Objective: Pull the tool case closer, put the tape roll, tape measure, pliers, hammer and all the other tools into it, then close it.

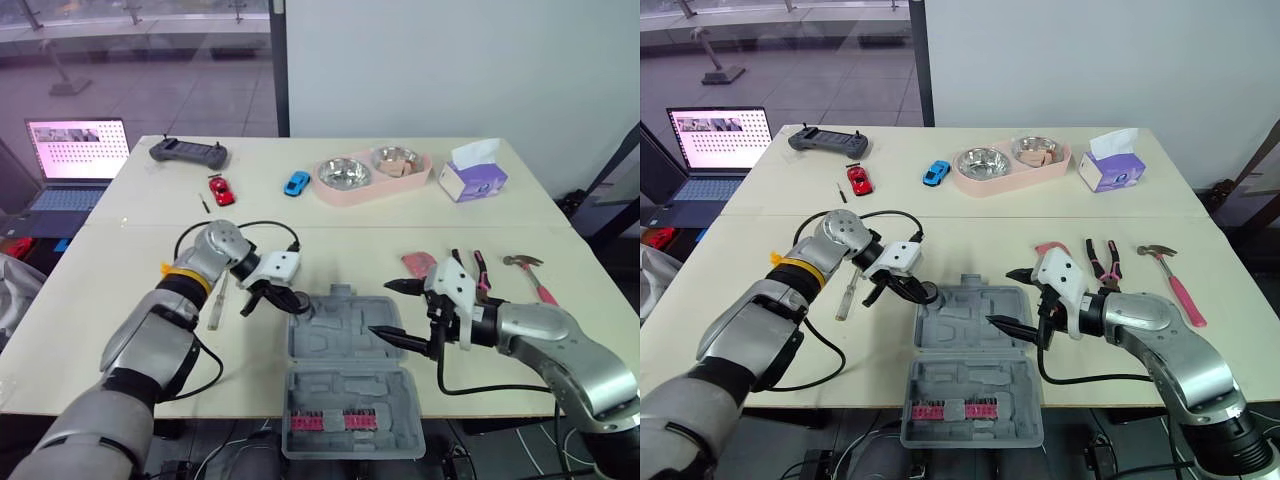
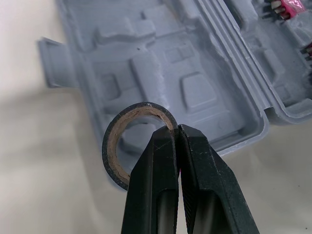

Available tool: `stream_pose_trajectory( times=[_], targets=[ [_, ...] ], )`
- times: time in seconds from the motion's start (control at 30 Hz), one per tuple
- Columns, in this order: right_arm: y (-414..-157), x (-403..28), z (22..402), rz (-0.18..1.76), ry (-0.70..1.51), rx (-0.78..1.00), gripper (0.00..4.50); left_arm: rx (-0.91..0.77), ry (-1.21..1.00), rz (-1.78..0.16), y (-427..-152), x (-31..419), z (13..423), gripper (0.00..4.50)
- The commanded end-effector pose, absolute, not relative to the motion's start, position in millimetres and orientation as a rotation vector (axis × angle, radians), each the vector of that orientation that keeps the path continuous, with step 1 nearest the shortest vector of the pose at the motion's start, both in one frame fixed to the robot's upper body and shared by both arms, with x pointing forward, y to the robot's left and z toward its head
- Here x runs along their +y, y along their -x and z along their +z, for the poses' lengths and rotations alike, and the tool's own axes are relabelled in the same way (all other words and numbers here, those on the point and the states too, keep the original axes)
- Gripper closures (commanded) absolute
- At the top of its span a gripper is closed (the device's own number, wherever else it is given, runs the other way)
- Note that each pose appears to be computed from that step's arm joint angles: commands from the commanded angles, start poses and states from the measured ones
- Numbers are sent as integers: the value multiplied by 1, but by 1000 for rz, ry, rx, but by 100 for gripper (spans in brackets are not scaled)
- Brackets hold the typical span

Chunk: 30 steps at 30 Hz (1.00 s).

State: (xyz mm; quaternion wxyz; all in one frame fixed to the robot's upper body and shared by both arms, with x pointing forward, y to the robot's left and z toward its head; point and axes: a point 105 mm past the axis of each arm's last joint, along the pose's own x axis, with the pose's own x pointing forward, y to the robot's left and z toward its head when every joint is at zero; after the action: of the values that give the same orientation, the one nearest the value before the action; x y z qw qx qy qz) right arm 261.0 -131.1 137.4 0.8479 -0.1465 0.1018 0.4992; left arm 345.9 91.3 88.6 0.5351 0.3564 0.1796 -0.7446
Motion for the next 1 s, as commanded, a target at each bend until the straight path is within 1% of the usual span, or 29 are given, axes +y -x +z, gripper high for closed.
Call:
stream_pose_trajectory(
  times=[0.03,0.33,0.67,1.0],
  targets=[
    [-257,-129,150,1046,325,158,0,398,-883,-1788,-348,85,96,443],
    [-255,-130,150,1032,320,163,0,419,-926,-1804,-344,85,83,443],
    [-254,-130,150,1028,311,165,0,409,-942,-1763,-348,82,79,443],
    [-253,-130,149,1028,307,171,0,398,-947,-1765,-349,80,79,443]
  ],
)
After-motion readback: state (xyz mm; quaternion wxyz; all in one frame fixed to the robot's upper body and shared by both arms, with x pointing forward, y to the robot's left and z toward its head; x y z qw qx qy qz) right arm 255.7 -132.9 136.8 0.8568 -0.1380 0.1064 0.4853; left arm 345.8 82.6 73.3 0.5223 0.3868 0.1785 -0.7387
